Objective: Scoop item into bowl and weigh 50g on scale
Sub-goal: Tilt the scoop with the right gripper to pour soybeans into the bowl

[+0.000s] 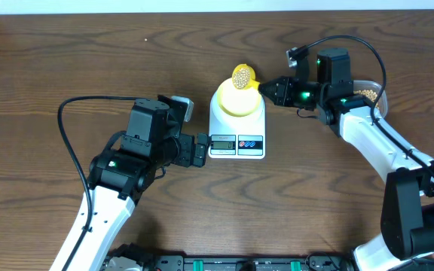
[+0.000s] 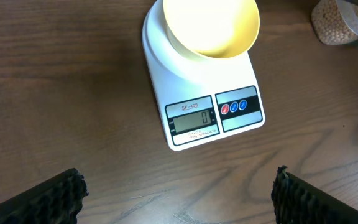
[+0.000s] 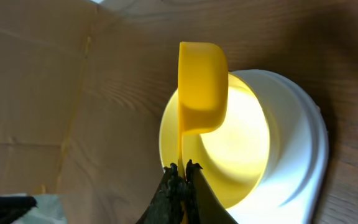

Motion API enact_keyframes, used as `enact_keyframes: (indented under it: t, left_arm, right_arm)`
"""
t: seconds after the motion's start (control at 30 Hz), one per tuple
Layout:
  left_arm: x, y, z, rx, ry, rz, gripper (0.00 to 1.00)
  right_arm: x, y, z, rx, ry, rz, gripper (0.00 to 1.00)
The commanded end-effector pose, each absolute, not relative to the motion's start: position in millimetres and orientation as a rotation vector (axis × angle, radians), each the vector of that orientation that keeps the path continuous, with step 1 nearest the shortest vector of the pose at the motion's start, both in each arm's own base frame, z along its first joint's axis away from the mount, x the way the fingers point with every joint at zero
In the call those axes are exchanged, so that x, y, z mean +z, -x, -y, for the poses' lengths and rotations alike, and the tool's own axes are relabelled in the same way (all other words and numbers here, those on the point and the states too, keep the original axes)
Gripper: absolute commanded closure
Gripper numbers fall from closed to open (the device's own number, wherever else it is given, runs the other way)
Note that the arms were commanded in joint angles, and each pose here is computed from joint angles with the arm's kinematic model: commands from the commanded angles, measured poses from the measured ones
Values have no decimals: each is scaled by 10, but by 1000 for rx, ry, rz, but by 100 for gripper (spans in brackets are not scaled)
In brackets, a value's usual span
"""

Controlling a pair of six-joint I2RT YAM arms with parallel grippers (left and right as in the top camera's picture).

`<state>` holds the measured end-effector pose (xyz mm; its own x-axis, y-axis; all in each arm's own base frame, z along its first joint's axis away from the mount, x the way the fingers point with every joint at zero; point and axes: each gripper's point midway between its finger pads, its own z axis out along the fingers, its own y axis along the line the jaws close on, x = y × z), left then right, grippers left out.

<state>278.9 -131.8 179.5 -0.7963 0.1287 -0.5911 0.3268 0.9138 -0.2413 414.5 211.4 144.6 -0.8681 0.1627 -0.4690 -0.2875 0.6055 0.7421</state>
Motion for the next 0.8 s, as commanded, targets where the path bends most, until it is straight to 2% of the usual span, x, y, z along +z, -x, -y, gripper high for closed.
enact_keyframes:
  t: [0.0, 0.37, 0.77]
  left_arm:
    - [1794, -2786, 1309, -433, -344, -2477, 2]
    - [1794, -2786, 1309, -433, -344, -2477, 2]
    - [1794, -2786, 1309, -433, -344, -2477, 2]
  right_arm:
    - [1604, -4093, -2170, 1107, 279, -2270, 98]
    - [1728, -4020, -2091, 861, 432, -2238, 99]
    - [1682, -3952, -2124, 828, 521, -2237, 99]
